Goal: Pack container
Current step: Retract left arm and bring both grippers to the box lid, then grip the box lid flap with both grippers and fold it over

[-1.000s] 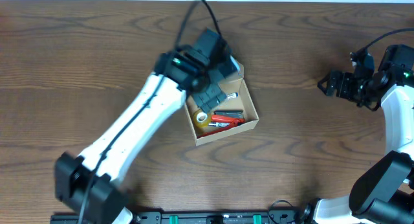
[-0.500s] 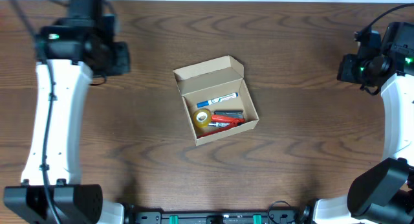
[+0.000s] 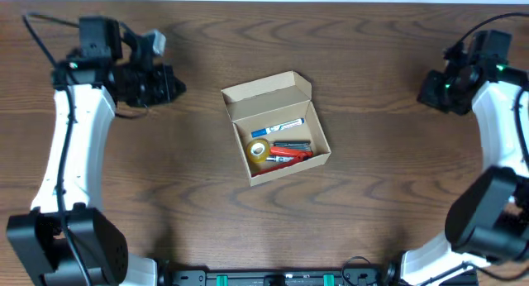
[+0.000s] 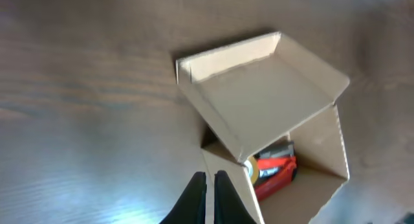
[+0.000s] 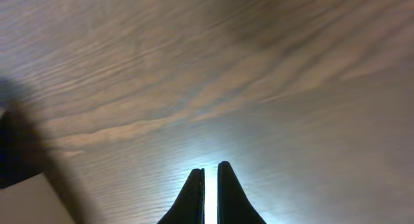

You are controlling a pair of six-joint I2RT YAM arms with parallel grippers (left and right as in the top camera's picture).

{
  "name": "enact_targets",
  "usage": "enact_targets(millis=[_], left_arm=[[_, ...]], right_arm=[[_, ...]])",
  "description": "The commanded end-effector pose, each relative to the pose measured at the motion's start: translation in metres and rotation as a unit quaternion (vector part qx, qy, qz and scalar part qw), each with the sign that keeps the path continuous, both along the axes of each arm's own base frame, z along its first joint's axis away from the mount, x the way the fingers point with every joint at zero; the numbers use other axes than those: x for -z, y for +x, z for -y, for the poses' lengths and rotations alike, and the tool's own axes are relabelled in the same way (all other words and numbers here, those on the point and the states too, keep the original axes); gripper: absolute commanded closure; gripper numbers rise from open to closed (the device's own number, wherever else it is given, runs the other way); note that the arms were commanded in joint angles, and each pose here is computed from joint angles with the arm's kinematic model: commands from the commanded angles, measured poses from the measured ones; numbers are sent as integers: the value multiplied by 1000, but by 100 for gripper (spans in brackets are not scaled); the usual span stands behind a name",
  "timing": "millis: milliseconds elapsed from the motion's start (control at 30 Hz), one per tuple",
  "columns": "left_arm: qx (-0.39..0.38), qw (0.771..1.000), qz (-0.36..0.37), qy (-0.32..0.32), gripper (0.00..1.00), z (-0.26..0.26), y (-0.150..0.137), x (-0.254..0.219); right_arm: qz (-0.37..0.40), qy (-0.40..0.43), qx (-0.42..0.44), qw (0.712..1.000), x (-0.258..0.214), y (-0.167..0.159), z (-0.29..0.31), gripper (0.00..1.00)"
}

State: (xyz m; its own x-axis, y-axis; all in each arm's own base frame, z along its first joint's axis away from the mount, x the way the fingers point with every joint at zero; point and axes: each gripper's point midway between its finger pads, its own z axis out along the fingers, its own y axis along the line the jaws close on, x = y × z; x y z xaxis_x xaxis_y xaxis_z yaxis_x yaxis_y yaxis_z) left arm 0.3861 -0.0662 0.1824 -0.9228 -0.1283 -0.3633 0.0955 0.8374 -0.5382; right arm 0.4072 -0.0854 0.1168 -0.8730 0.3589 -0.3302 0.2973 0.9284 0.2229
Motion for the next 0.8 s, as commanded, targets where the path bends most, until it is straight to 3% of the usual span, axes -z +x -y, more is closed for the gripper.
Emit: enact_targets(millis=[0, 433, 767], left_arm=[[1, 998, -20, -60, 94, 9, -13, 18], [-59, 988, -58, -129, 94, 15, -22, 73], [-91, 976, -96, -174, 94, 22, -27, 110]], right_arm=[[-9, 83, -31, 996, 18, 10, -35, 99], [-35, 184, -118, 975, 49, 16, -111, 99], [-23, 237, -153, 959, 40, 18, -146, 99]])
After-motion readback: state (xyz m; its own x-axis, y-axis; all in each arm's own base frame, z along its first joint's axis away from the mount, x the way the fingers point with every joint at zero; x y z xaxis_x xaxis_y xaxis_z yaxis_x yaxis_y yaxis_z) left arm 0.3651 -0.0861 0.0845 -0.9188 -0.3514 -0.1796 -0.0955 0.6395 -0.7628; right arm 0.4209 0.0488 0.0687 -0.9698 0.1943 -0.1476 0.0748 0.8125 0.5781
